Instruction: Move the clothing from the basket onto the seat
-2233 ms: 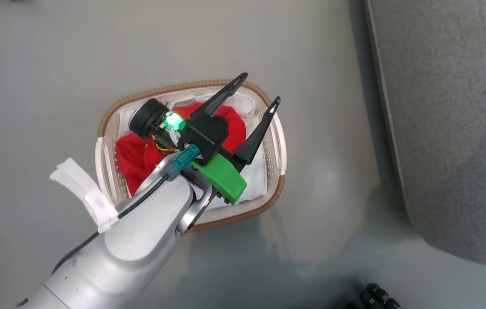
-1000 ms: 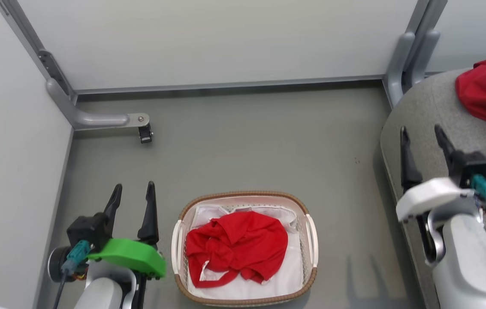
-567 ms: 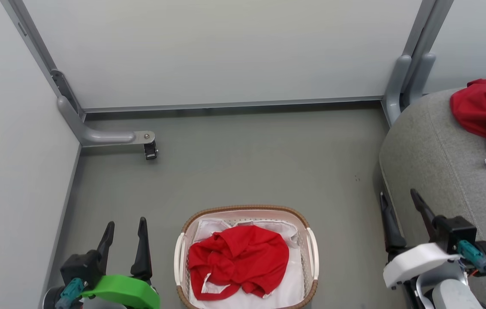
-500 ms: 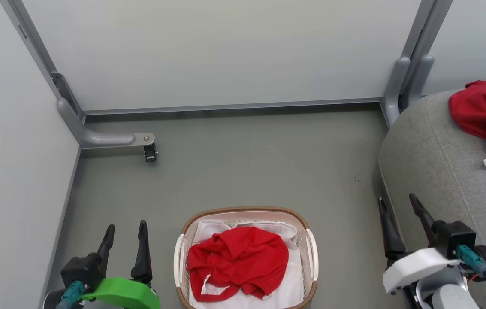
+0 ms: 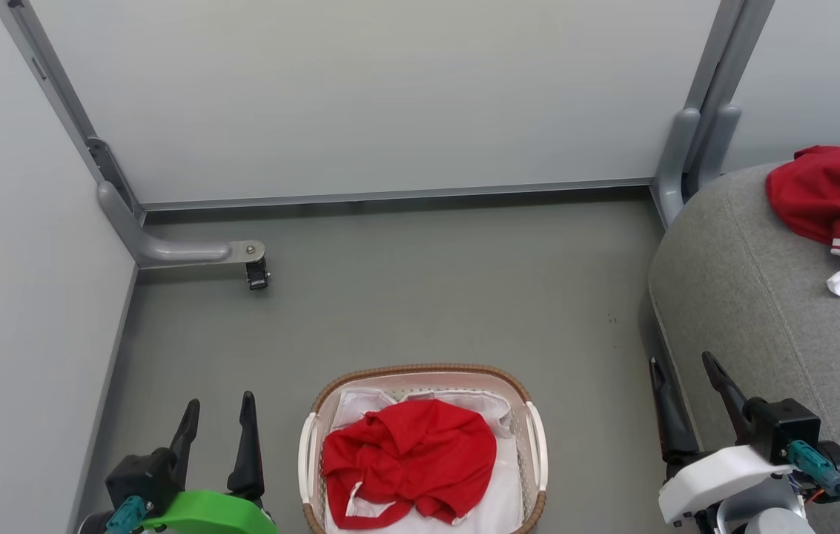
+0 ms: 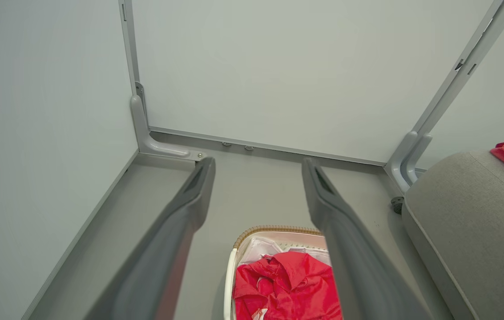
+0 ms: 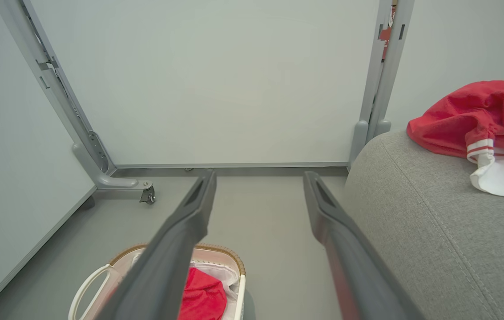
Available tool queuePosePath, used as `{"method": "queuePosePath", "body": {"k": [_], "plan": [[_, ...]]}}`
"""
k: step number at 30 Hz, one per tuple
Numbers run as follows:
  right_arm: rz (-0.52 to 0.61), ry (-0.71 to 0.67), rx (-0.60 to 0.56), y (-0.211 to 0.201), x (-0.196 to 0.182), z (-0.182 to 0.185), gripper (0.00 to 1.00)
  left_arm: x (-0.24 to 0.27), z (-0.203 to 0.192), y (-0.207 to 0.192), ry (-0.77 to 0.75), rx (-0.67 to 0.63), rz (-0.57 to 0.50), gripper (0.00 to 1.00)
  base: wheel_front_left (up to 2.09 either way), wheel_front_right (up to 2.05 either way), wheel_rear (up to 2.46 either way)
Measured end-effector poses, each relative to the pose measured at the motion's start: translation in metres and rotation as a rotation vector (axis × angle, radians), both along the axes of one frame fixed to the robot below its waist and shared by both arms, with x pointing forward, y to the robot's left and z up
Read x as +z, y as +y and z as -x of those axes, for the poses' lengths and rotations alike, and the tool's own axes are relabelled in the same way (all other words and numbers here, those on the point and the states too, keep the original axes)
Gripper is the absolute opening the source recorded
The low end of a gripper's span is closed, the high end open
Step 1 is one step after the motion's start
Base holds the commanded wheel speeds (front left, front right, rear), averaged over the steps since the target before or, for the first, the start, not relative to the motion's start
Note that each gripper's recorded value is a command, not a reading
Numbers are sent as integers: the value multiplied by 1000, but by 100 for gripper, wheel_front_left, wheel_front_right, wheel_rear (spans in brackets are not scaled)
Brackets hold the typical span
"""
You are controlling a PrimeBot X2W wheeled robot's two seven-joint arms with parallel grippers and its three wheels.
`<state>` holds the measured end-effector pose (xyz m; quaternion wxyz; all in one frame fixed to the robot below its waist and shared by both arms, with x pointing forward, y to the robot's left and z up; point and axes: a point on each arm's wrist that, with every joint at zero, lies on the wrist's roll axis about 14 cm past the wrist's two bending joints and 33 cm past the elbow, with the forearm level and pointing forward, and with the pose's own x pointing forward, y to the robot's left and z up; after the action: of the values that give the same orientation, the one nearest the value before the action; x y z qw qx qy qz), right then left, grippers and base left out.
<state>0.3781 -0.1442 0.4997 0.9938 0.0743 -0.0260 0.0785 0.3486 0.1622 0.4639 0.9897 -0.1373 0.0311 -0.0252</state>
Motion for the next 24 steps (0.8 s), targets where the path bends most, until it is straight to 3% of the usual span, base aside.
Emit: {"method": "queuePosePath", "body": {"k": [24], "plan": [[-6,11,-8,-2,-3,-7,100,0,-11,-8,-4,-36,-16,100,0,0,0]]}}
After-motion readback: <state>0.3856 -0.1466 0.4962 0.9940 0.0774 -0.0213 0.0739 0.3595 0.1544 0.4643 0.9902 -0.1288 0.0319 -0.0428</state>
